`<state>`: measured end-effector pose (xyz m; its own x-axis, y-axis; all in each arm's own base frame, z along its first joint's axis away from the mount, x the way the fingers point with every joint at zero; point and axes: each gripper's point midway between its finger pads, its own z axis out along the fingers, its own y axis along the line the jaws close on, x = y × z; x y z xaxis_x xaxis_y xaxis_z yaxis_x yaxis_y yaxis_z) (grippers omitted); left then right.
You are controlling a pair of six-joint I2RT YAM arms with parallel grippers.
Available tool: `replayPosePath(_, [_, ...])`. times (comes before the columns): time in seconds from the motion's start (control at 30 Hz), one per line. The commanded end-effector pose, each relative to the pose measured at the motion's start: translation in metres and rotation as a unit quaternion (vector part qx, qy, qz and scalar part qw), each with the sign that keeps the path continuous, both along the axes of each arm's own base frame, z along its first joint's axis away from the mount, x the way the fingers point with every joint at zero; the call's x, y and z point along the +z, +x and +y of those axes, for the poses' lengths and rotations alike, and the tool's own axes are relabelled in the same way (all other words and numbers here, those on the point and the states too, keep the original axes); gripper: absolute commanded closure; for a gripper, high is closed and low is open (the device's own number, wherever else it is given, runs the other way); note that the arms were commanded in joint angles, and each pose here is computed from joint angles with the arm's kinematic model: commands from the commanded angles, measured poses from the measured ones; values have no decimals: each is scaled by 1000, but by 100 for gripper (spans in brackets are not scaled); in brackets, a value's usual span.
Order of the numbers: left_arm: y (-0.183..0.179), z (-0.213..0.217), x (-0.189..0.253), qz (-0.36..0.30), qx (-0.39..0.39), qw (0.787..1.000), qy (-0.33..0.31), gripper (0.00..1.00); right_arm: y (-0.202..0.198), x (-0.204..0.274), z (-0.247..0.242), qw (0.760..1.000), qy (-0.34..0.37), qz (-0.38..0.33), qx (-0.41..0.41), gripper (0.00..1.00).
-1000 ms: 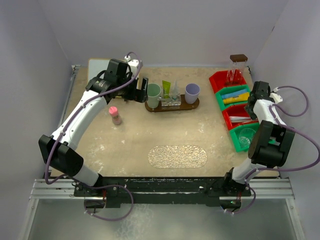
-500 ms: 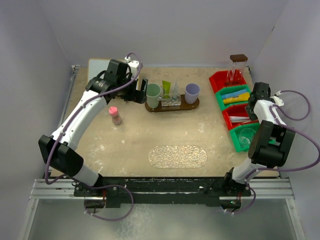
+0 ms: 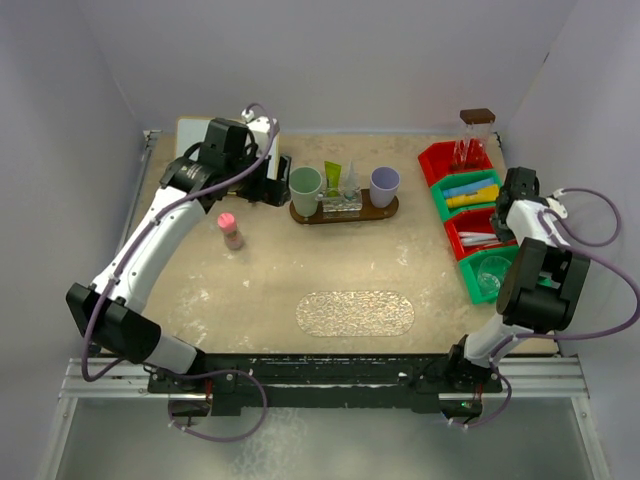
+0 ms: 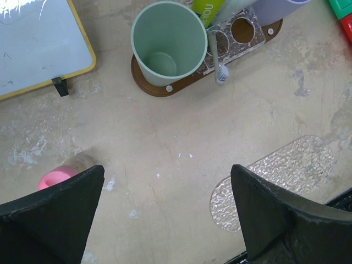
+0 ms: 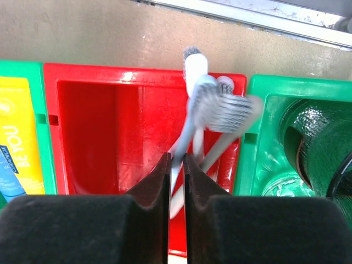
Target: Prepare toiletry sets of a toothbrush and toothpaste on the tray
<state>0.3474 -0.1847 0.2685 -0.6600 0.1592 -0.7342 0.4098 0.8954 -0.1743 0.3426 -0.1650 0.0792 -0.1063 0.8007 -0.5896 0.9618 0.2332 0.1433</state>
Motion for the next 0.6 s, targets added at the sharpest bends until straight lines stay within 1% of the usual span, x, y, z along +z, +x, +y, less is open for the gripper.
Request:
replayPosePath(0.0, [-2, 4, 21, -31, 0, 999, -10, 7, -10, 18, -5, 999, -6, -10, -35, 93])
replayPosePath(0.1, [-4, 3, 26, -34, 0, 999, -18, 7, -8, 33, -3, 999, -11, -42, -33, 100])
replayPosePath(0.2, [-7, 0, 33, -39, -4, 999, -32, 7, -1, 58, -5, 996, -31, -80, -12, 100])
replayPosePath(0.27, [-11, -3, 39, -42, -9, 998, -48, 7, 6, 75, -5, 993, -47, -104, 18, 100])
replayPosePath(0.33, [-16, -6, 43, -42, -10, 997, -66, 7, 22, 98, -4, 983, -75, -153, 69, 100])
replayPosePath(0.43, [-24, -9, 51, -41, -9, 995, -90, 7, 43, 134, 10, 953, -113, -228, 166, 100])
replayPosePath(0.47, [-28, -10, 54, -40, -9, 994, -99, 7, 49, 150, 20, 938, -119, -258, 200, 100])
replayPosePath(0.53, [-35, -12, 62, -39, -8, 992, -120, 7, 53, 162, 42, 910, -120, -301, 259, 100])
replayPosePath(0.57, [-39, -13, 66, -38, -8, 991, -131, 7, 55, 172, 59, 891, -113, -324, 297, 100])
